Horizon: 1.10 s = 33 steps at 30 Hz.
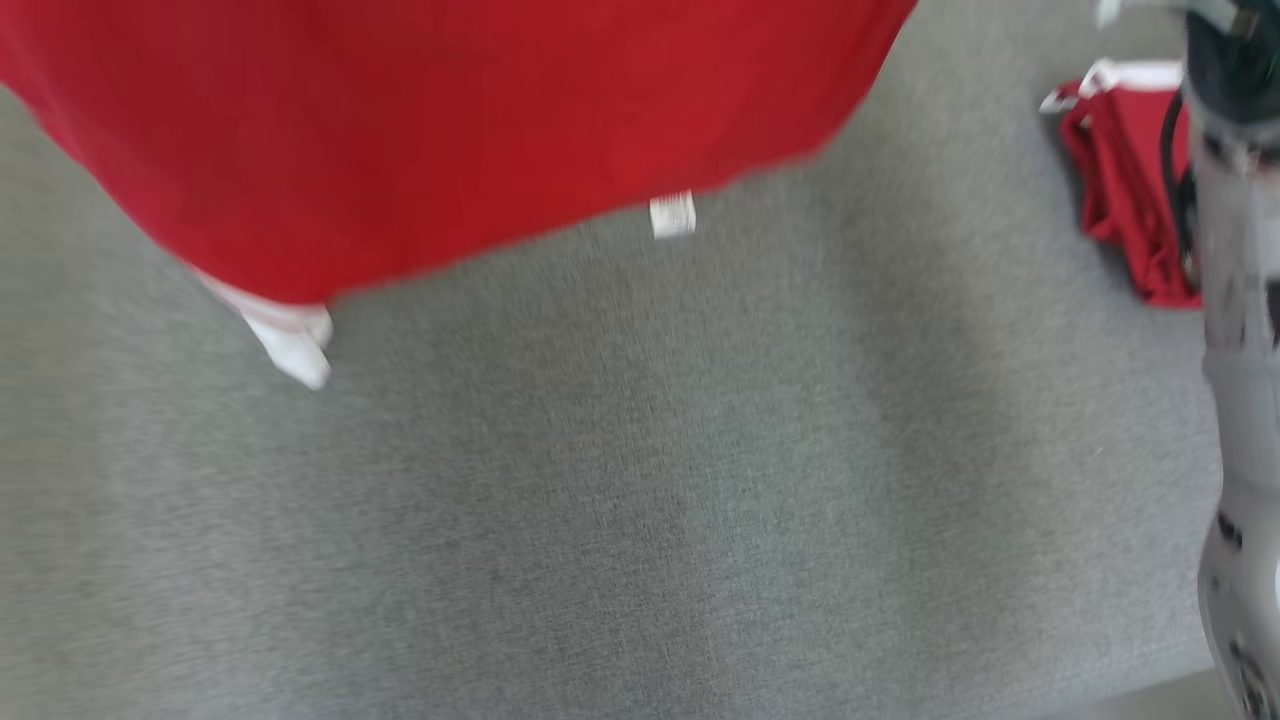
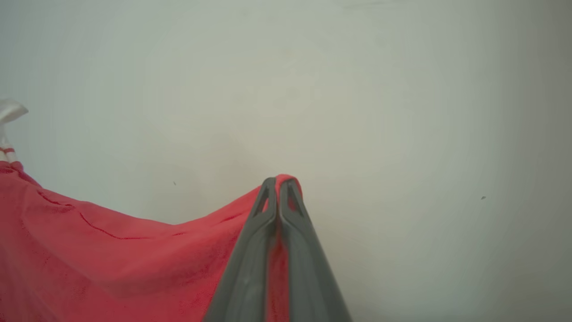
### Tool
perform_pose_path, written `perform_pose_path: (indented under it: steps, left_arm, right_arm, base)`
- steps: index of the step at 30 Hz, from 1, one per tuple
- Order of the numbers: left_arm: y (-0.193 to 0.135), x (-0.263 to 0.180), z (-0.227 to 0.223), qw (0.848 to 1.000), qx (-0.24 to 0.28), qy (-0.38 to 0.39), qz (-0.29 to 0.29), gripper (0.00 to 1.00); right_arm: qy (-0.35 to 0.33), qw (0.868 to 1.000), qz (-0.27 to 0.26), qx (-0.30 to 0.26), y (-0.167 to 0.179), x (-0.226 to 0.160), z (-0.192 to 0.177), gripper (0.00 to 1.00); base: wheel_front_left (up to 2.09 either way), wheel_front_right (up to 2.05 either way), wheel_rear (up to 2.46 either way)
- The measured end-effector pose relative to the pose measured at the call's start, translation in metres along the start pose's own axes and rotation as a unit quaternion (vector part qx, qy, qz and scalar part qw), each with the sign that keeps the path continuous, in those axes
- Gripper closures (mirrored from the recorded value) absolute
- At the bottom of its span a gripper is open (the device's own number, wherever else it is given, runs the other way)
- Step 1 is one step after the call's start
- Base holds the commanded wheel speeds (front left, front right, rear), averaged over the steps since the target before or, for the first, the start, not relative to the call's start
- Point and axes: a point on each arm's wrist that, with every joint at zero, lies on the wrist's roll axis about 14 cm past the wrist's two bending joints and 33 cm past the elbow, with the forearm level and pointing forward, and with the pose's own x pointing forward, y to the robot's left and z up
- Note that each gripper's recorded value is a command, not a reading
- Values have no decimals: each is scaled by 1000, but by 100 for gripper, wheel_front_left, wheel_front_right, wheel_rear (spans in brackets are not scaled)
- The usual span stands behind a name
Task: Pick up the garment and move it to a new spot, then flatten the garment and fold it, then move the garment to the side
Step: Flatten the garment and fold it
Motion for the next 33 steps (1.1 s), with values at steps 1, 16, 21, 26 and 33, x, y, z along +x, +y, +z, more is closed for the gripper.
perform_pose_path:
  steps: [1,16,21,26,33]
  left_arm:
    - [2,3,-4,1000,9,-10,0,100]
    - [12,7,-6,978,-4,-210,9,100]
    - [16,-31,-92,990,-54,-127,25,100]
    - [12,-66,-127,991,-99,-78,37,100]
    - [19,-110,-156,988,-140,6,62,100]
  right_arm:
    - [-9,1000,-5,-1,-4,7,-2,100]
    - [-153,970,-68,-175,-69,47,-24,100]
    - [-58,975,-55,-206,-78,44,-107,100]
    - [-10,976,-32,-214,-75,41,-150,100]
    - [92,979,-14,-179,-64,22,-201,100]
  base:
    - [0,0,0]
    - [0,0,0]
    - [0,0,0]
    - [0,0,0]
    - [0,0,0]
